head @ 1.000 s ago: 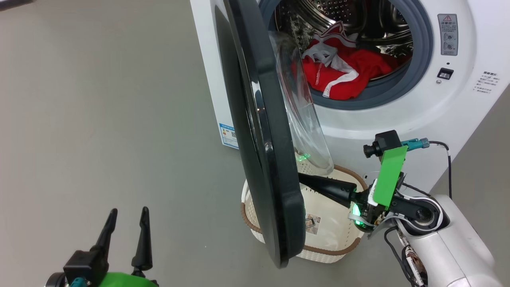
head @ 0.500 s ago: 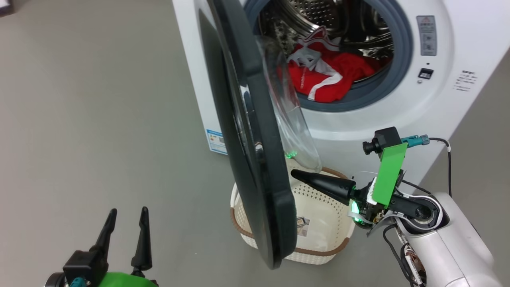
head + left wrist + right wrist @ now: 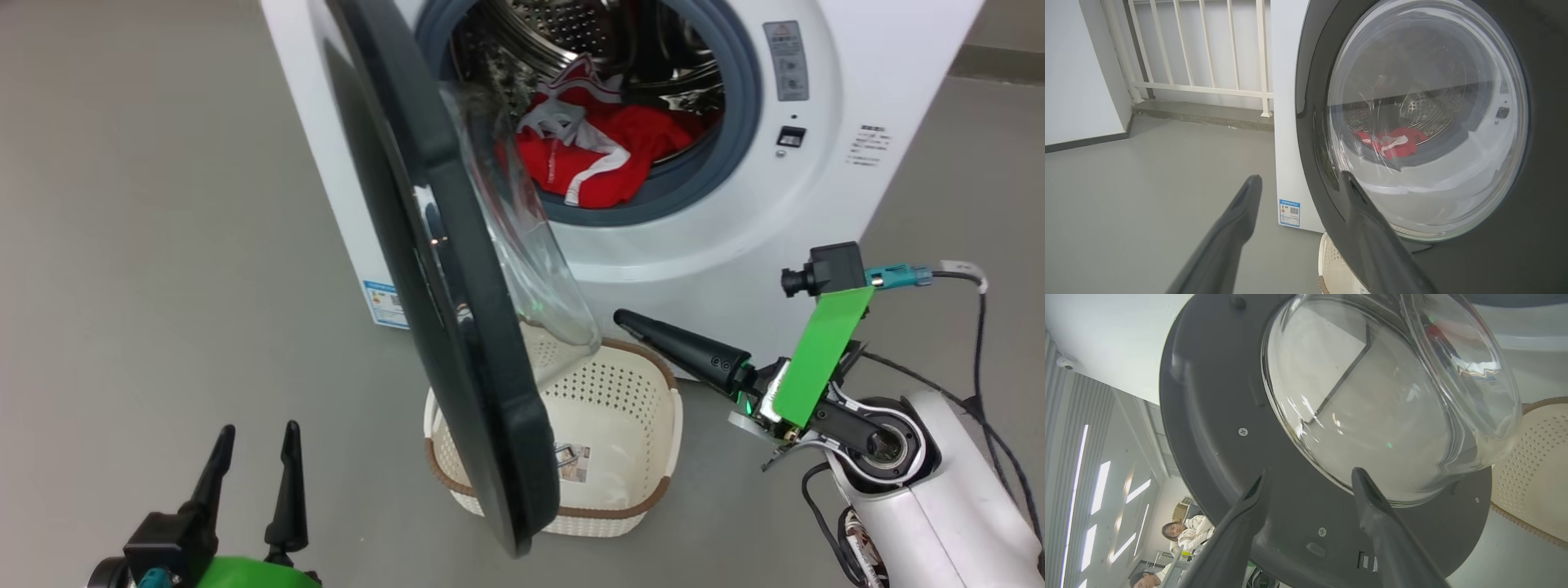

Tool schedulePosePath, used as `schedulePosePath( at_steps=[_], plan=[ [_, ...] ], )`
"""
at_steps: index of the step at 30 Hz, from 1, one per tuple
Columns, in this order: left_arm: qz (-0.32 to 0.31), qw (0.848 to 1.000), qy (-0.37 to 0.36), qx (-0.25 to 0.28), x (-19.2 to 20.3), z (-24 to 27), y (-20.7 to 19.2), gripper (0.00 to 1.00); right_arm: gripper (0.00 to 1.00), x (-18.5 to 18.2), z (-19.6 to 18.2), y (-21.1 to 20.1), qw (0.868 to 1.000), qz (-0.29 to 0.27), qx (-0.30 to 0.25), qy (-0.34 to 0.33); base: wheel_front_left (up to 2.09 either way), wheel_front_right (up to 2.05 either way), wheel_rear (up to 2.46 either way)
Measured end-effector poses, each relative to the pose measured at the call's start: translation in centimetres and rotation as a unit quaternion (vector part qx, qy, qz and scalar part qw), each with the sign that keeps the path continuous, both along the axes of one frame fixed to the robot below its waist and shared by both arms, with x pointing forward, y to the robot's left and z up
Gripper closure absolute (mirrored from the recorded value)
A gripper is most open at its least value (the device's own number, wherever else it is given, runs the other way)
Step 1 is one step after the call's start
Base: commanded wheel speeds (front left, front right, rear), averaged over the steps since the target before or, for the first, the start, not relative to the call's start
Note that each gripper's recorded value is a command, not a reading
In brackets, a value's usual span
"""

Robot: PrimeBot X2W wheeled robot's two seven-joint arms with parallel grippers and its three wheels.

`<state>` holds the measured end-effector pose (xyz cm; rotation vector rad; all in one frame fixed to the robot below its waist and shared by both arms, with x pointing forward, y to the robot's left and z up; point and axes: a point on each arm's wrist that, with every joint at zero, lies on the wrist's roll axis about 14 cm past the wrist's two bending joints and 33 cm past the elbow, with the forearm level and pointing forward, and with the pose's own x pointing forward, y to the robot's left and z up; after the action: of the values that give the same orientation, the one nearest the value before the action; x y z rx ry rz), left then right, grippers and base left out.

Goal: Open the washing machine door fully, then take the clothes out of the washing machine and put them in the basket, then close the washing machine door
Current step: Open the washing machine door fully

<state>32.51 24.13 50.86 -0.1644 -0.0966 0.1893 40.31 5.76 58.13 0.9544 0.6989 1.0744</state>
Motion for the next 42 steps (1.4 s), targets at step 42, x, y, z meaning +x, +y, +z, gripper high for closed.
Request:
schedulePosePath(
  at_steps=[42],
  plan=[
    [-0.089,0.996,-0.015,-0.003,3.1,0.7,-5.6,0.0,0.0,1.4,-3.6,-18.7,0.828,-0.413,-0.205,-0.318,0.0,0.0,0.0]
  ],
)
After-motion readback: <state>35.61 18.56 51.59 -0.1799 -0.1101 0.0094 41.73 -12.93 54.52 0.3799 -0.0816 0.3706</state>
